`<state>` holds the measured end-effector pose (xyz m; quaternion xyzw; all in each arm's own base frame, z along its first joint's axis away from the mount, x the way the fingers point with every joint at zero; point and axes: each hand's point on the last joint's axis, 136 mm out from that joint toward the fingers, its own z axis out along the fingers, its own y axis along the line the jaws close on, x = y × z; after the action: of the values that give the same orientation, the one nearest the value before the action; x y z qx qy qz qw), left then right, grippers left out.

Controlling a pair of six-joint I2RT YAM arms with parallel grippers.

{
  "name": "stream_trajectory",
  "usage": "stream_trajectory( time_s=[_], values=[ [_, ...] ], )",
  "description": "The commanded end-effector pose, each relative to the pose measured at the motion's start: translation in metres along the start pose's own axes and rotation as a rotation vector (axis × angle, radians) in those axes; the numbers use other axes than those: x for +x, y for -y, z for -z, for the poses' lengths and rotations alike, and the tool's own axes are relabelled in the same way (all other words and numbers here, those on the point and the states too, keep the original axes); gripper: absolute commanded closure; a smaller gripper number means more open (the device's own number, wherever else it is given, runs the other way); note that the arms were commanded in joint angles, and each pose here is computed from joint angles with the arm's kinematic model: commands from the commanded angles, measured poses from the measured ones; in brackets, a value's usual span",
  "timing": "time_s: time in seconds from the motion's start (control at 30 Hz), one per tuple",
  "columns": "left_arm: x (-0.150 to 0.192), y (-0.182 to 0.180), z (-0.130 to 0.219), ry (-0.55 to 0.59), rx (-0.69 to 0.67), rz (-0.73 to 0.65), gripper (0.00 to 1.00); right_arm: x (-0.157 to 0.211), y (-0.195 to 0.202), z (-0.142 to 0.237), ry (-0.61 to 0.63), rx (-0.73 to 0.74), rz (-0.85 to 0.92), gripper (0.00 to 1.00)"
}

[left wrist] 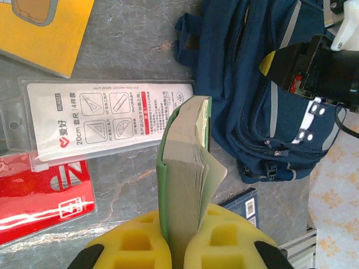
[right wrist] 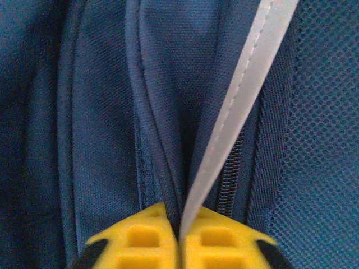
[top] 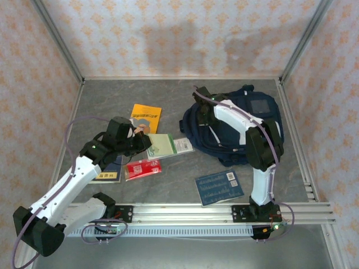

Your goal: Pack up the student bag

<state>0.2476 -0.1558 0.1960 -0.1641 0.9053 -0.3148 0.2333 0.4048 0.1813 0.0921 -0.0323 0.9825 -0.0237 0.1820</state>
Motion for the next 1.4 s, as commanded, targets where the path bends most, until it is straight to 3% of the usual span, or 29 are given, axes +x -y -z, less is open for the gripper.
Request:
stream_trajectory(
  time_s=[0.0,0.33,0.6,0.8,0.97,1.03,1.1,1.23,1.37],
  values=[
    [-0.018,0.015,0.005,0.061,0.032,-0.025,1.00,-0.001,0.009,0.013,-0.013,-0.028,0.055,1.00],
    [-0.052,0.046,-0.006,0.118,0.047,-0.085,1.00,-0.004,0.020,0.098,0.127,-0.193,0.085,1.00],
    [-0.069,0.097,-0.044,0.084,0.178,-0.143,1.00,0.002,0.018,0.154,0.311,-0.365,0.062,1.00],
    [-0.062,0.157,-0.084,-0.010,0.369,-0.164,1.00,0.014,0.025,0.159,0.293,-0.358,0.085,1.00],
    [-0.049,0.206,-0.083,-0.046,0.541,-0.172,1.00,0.017,0.025,0.152,0.231,-0.347,0.074,1.00],
    [-0.052,0.211,-0.079,-0.030,0.579,-0.157,1.00,0.012,0.032,0.159,0.235,-0.312,0.039,0.80],
    [-0.053,0.215,-0.076,-0.021,0.610,-0.148,1.00,0.007,0.036,0.171,0.254,-0.301,0.005,0.67],
    [-0.053,0.225,-0.077,-0.037,0.674,-0.110,1.00,0.003,0.027,0.202,0.272,-0.396,-0.052,0.55],
    [-0.053,0.232,-0.077,-0.038,0.708,-0.098,1.00,0.008,0.002,0.213,0.200,-0.543,-0.081,0.53]
  ],
)
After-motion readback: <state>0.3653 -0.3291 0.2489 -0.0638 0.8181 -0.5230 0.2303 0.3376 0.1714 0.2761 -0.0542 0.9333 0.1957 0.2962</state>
